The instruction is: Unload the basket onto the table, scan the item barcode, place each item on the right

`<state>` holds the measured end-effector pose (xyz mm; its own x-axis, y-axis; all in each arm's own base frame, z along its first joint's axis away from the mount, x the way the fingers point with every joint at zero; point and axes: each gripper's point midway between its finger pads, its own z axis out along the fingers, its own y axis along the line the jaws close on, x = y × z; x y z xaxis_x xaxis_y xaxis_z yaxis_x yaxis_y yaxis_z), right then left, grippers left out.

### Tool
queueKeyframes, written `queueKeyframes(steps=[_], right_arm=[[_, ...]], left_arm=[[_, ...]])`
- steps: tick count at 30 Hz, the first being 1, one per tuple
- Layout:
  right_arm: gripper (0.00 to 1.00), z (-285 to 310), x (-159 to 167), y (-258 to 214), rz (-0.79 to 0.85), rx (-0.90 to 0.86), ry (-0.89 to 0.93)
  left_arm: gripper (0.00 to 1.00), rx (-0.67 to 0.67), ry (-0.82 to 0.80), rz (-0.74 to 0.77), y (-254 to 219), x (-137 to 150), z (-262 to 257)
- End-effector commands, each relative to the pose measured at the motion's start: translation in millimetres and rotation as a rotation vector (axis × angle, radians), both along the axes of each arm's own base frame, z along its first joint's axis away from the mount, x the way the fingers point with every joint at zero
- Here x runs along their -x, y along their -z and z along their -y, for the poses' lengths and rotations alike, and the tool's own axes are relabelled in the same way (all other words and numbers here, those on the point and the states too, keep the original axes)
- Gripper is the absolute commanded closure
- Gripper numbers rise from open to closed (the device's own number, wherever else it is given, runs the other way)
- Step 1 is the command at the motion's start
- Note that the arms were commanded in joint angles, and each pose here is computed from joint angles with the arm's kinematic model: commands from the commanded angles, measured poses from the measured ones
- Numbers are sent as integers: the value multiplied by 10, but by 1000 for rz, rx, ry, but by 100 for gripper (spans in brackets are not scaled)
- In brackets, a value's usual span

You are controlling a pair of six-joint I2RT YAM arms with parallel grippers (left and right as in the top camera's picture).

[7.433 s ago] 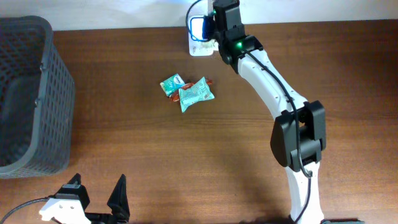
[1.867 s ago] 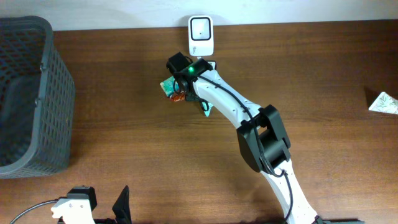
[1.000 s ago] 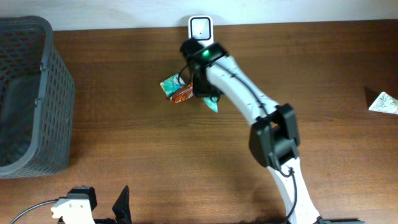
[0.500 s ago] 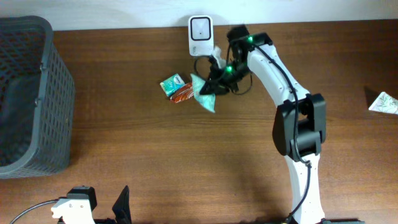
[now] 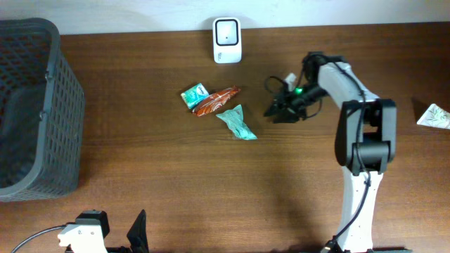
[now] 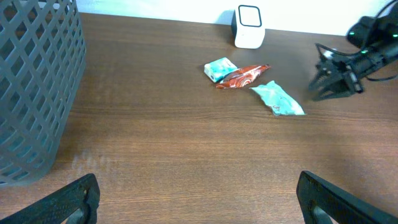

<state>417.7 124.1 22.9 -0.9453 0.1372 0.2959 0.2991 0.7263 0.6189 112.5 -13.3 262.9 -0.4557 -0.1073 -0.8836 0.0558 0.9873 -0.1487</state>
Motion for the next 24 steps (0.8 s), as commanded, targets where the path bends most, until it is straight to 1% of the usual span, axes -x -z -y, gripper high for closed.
queueKeyframes(steps=[1, 5, 7, 9, 11, 13, 15, 17, 18, 22, 24], right_arm=[[64, 230, -112, -148, 59, 103, -18], [62, 11, -150, -552, 166, 91, -160], [60, -128, -180, -714, 221, 144, -220], [57, -246, -220, -889, 305, 291, -299], [53, -315, -238, -1033, 363, 463, -341], [49, -450, -202, -1136, 421, 596, -411], [46, -609, -117, -1152, 468, 730, -501], [41, -735, -24, -1108, 488, 816, -575], [40, -836, 43, -1060, 496, 871, -598], [40, -1036, 133, -894, 545, 1057, -560], [39, -1096, 146, -810, 571, 1098, -560]], left_arm=[[1, 1, -10, 7, -3, 5, -16], [1, 1, -10, 7, -3, 5, -16], [1, 1, -10, 7, -3, 5, -16], [1, 1, -10, 7, -3, 5, -16], [1, 1, -10, 7, -3, 5, -16], [1, 1, -10, 7, -3, 5, -16], [1, 1, -10, 7, -3, 5, -16], [1, 1, -10, 7, -3, 5, -16], [1, 1, -10, 7, -3, 5, -16], [1, 1, -10, 7, -3, 5, -16], [1, 1, -10, 7, -3, 5, -16]])
